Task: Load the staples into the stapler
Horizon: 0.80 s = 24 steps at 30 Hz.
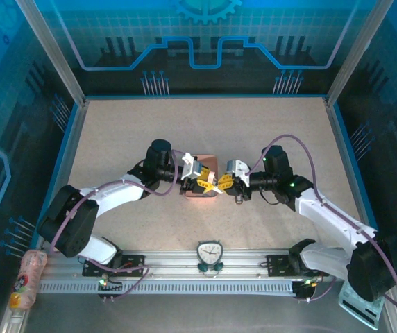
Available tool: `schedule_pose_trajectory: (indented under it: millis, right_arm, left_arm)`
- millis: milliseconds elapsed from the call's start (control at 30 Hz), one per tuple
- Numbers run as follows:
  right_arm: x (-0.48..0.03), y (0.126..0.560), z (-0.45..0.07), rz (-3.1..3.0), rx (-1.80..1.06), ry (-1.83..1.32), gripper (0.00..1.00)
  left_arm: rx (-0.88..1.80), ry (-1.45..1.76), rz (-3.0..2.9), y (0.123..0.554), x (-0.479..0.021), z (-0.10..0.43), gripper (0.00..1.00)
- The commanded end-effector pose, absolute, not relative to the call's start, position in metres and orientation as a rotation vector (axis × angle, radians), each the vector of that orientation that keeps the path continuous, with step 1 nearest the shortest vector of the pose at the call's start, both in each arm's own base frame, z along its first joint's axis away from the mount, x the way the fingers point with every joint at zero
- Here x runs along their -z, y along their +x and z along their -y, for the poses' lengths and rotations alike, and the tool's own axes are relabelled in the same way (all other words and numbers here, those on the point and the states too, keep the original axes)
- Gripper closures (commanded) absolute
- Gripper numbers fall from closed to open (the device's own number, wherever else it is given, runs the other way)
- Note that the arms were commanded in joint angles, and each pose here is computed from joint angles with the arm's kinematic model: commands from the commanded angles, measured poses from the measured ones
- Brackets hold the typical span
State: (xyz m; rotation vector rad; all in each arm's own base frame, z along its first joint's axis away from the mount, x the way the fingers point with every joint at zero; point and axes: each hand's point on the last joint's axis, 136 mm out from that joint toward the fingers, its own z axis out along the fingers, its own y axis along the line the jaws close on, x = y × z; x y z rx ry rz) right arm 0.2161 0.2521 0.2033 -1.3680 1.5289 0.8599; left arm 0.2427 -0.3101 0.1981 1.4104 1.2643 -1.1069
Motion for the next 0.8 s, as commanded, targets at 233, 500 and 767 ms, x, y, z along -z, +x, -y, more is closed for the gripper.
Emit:
schedule_pose_trajectory:
  millis: [233, 500, 767]
  right_arm:
    - [-0.222, 0.213, -0.255, -1.457, -0.849, -1.375, 0.87]
    - [-0.218, 0.22, -0.259, -1.454, -0.848, -1.377, 0.87]
    - [-0.213, 0.222, -0.26, -1.465, -0.846, -1.381, 0.87]
  left_arm:
    - [1.114, 1.443, -1.179, 0.233, -0.211, 0.31, 0.71]
    - [1.125, 1.446, -1.172, 0.231, -0.212, 0.311, 0.71]
    - [1.122, 1.445, -1.167, 0.231, -0.214, 0.311, 0.71]
